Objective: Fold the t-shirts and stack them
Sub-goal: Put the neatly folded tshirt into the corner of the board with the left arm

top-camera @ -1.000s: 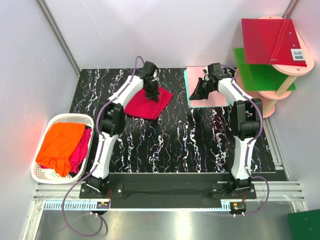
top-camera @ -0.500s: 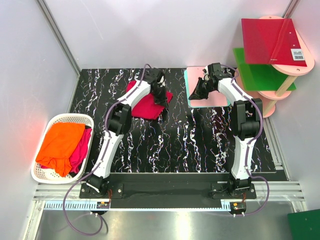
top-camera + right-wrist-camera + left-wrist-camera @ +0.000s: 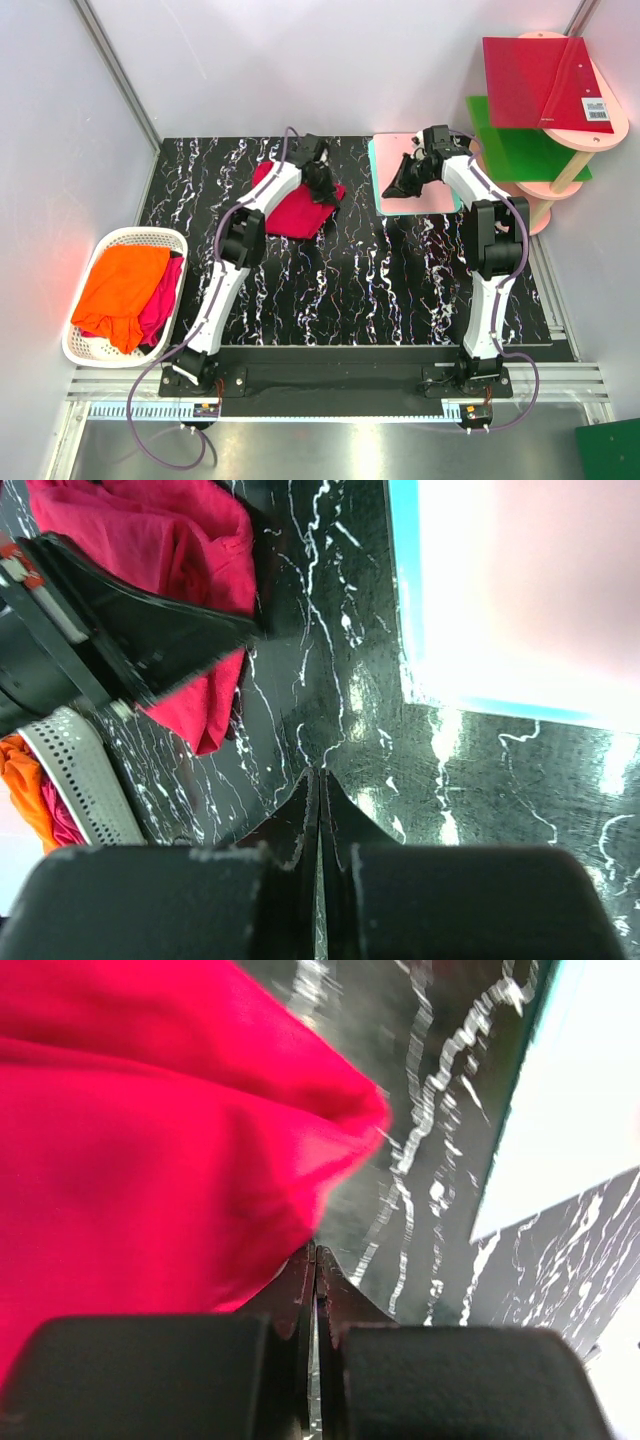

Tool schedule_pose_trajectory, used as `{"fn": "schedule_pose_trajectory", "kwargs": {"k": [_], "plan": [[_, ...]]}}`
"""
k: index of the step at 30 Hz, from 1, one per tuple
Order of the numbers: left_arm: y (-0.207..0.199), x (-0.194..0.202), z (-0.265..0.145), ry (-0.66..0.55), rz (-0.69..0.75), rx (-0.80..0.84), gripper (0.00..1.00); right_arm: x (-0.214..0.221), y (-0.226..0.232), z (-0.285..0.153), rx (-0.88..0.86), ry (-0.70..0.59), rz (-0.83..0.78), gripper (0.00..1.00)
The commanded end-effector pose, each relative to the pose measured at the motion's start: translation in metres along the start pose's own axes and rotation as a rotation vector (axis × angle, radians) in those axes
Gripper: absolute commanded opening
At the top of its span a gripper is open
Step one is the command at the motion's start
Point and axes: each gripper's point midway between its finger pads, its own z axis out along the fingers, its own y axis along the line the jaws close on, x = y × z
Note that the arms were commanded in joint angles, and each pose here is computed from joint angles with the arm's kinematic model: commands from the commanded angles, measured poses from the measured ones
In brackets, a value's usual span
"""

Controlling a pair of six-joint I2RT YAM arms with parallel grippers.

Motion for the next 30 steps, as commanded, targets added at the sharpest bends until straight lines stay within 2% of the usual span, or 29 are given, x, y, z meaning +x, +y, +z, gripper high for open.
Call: {"fn": "schedule_pose_trajectory", "kwargs": {"k": [1,9,20,30], "plan": [[0.052,-0.036,-0.029,-0.107,-0.065,-0.141,0.00,-0.019,0.021,-0.030,-0.069,-0.076,-0.056,0.03],[0.099,-0.071,-0.062,-0.173,-0.135,-0.188,0.00,-0.018,0.016,-0.032,-0.085,-0.064,-0.038,0.04],[0.188,-0.062,-0.100,-0.137,-0.244,-0.297,0.00,-0.019,0.017,-0.028,-0.102,-0.059,-0.021,0.04],[0.241,-0.063,-0.144,-0.173,-0.323,-0.381,0.00,-0.020,0.017,-0.024,-0.114,-0.051,-0.013,0.04]]}}
